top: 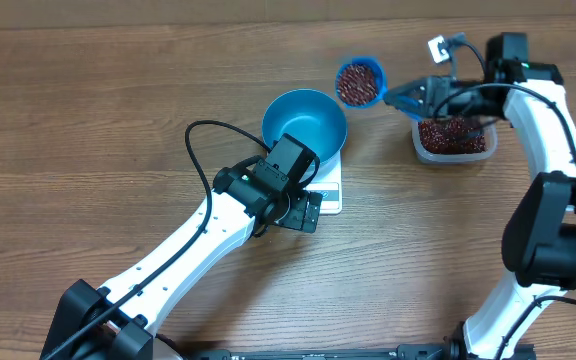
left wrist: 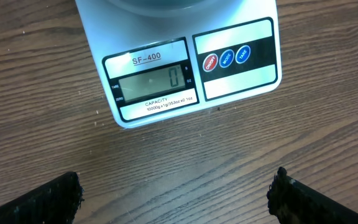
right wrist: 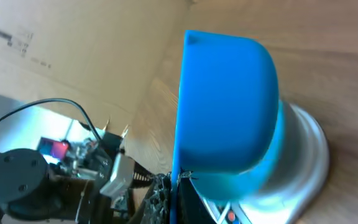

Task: Scoop item into bowl and weigh 150g on scale
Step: 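Lift the filled scoop and carry it toward the blue bowl, then tip the scoop over the blue bowl to pour beans, right gripper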

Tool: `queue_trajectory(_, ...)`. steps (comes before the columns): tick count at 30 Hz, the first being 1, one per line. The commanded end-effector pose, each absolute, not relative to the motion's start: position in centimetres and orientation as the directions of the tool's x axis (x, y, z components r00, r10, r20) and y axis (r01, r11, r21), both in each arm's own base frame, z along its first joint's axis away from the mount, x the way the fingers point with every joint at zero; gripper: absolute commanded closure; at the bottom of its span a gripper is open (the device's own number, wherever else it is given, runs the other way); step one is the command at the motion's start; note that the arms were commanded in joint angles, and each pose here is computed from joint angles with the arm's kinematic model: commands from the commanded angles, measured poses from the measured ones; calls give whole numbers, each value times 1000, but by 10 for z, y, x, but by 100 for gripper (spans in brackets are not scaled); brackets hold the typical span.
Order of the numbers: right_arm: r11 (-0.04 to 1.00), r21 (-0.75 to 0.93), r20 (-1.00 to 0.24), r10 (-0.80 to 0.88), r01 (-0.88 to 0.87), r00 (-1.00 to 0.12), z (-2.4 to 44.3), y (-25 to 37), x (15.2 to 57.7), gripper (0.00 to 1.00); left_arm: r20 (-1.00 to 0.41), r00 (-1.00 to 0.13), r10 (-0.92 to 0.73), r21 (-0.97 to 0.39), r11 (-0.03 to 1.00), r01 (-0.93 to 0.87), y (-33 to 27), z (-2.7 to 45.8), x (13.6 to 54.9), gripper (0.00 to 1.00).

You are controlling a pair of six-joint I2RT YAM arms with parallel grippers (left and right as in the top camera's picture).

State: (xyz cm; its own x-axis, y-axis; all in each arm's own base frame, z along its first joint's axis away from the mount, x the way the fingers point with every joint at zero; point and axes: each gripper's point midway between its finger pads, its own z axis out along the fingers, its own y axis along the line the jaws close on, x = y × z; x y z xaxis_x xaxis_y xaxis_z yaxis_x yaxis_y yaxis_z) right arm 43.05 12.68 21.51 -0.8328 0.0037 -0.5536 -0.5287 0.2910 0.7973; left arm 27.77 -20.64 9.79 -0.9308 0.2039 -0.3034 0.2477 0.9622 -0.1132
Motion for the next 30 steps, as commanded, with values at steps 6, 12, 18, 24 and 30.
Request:
queue_trajectory(6, 405, 689, -608, -126, -600, -784, 205, 171, 443, 97, -293, -929, 224, -114, 957, 267, -207, 94, 276, 1)
queue_trajectory(12, 404, 595, -696, -174, -695, -697, 216, 189, 445, 97, -293, -929, 224, -114, 957, 267, -207, 94, 276, 0)
queue_trajectory(18, 523, 430, -747, -252, -736, -615, 229, 186, 447, 97, -293, -929, 224, -114, 957, 267, -207, 94, 276, 0)
queue_trajectory(24, 521, 297, -787, -341, -800, -514, 241, 194, 439, 97, -293, -929, 224, -114, 957, 267, -207, 94, 276, 0)
queue_trajectory(30, 510, 180, -765, -464, -841, -446, 226, 205, 432, 97, -293, -929, 224, -114, 957, 267, -207, 94, 276, 0)
